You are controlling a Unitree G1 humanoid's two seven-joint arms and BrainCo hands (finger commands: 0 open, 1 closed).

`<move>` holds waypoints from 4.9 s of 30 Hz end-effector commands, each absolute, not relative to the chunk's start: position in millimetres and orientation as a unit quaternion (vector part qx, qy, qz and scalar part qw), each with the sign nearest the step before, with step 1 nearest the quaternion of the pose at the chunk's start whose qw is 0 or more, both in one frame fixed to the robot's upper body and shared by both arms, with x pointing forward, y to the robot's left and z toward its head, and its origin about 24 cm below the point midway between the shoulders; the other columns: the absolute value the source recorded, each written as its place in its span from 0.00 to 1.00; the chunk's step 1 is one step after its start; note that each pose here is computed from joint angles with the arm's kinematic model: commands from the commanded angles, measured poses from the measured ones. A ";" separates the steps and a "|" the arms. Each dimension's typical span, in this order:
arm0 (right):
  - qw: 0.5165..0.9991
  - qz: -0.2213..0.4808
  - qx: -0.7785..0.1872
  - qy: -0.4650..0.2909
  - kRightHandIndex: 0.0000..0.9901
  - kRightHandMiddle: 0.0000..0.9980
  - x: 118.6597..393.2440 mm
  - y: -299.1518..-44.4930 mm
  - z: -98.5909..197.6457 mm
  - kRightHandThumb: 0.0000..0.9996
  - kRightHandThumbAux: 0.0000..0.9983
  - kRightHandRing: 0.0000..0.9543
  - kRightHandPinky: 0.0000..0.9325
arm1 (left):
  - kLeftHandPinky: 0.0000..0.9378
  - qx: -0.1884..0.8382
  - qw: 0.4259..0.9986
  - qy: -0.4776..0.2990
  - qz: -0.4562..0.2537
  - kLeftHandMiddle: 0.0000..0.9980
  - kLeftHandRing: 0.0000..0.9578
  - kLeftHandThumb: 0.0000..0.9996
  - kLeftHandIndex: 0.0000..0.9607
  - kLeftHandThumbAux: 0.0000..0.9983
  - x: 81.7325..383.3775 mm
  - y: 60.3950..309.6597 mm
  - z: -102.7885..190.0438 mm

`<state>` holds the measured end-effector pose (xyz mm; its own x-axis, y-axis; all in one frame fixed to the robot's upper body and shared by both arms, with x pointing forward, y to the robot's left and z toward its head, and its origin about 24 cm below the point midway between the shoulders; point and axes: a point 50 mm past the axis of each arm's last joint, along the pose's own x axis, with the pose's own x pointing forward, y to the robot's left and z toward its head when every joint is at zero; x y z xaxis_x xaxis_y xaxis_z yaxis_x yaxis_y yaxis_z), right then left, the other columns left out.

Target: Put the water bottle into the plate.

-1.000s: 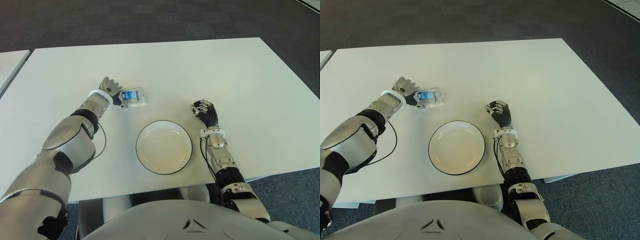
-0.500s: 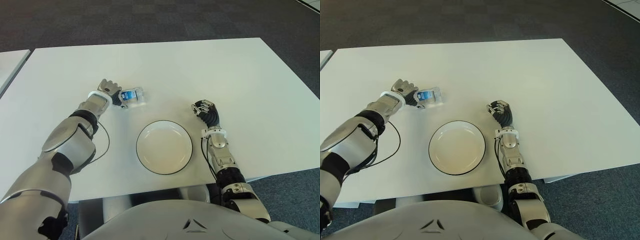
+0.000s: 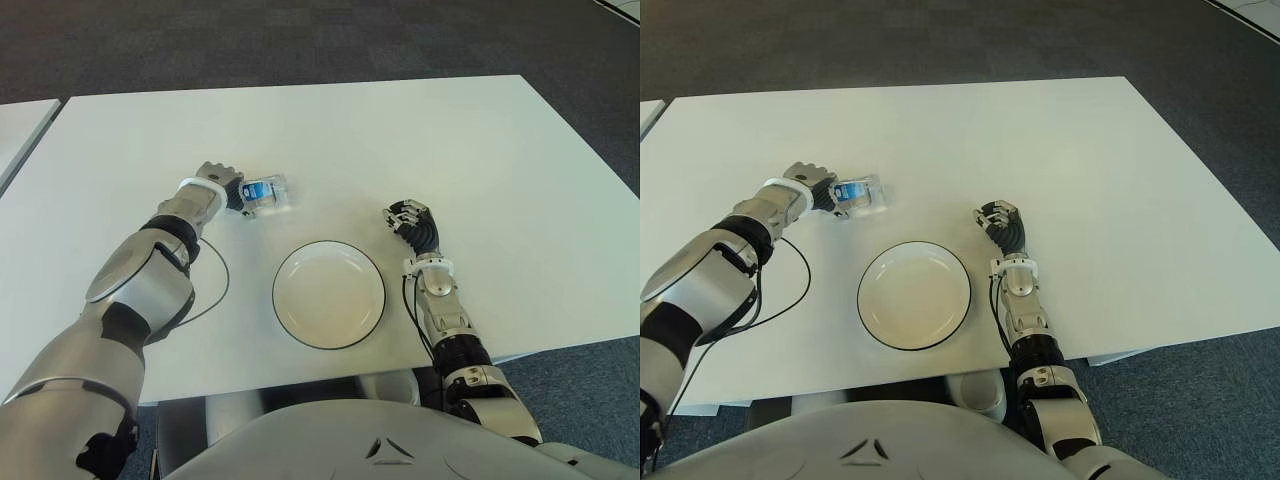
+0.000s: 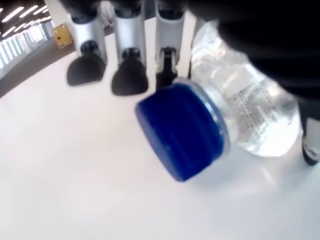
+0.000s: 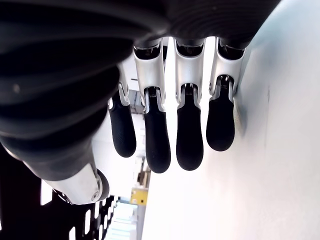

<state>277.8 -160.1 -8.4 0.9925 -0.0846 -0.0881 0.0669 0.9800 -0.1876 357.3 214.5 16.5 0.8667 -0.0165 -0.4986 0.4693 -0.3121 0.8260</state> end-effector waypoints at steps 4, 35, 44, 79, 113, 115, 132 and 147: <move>0.994 -0.035 -0.084 0.061 0.44 0.54 274.1 -161.3 -13.1 0.71 0.73 0.61 0.67 | 0.92 0.759 0.559 0.200 -0.268 0.49 0.88 0.85 0.46 0.66 329.9 214.4 -21.6; 0.992 -0.050 -0.093 0.063 0.44 0.53 277.2 -161.4 -11.9 0.71 0.73 0.57 0.61 | 0.93 0.613 0.724 0.276 -0.154 0.49 0.89 0.85 0.46 0.66 345.8 232.4 3.1; 0.992 -0.051 -0.094 0.063 0.44 0.51 277.8 -162.8 -12.1 0.71 0.73 0.56 0.55 | 0.91 0.593 0.751 0.258 -0.131 0.58 0.89 0.85 0.45 0.66 354.7 233.4 16.7; 0.992 -0.045 -0.101 0.056 0.44 0.51 280.8 -161.0 -9.9 0.71 0.73 0.55 0.56 | 0.88 0.644 0.743 -0.065 -0.171 0.55 0.88 0.85 0.42 0.67 388.1 179.4 108.8; 0.993 -0.040 -0.095 0.051 0.44 0.50 280.8 -160.2 -11.0 0.71 0.73 0.58 0.64 | 0.90 0.581 0.644 -0.283 -0.408 0.54 0.88 0.85 0.42 0.67 280.3 112.3 103.2; 0.993 -0.040 -0.094 0.051 0.44 0.50 280.6 -159.9 -10.9 0.71 0.73 0.58 0.64 | 0.90 0.580 0.632 -0.288 -0.426 0.54 0.88 0.85 0.42 0.67 273.9 110.5 102.0; 0.992 -0.048 -0.100 0.063 0.43 0.48 280.4 -160.8 -12.1 0.71 0.73 0.57 0.64 | 0.90 0.569 0.541 -0.301 -0.541 0.54 0.88 0.85 0.42 0.67 239.7 96.9 65.2; 0.993 -0.042 -0.100 0.056 0.44 0.52 279.0 -160.9 -11.4 0.71 0.73 0.59 0.66 | 0.93 0.607 0.461 -0.334 -0.555 0.55 0.89 0.85 0.42 0.67 227.3 91.4 46.4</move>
<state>282.6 -161.1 -6.0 0.9918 -0.1023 -0.0760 0.0852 0.9758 -0.2016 228.4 92.4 46.7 0.1654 -0.9180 -0.3603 0.1765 -0.3319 0.9266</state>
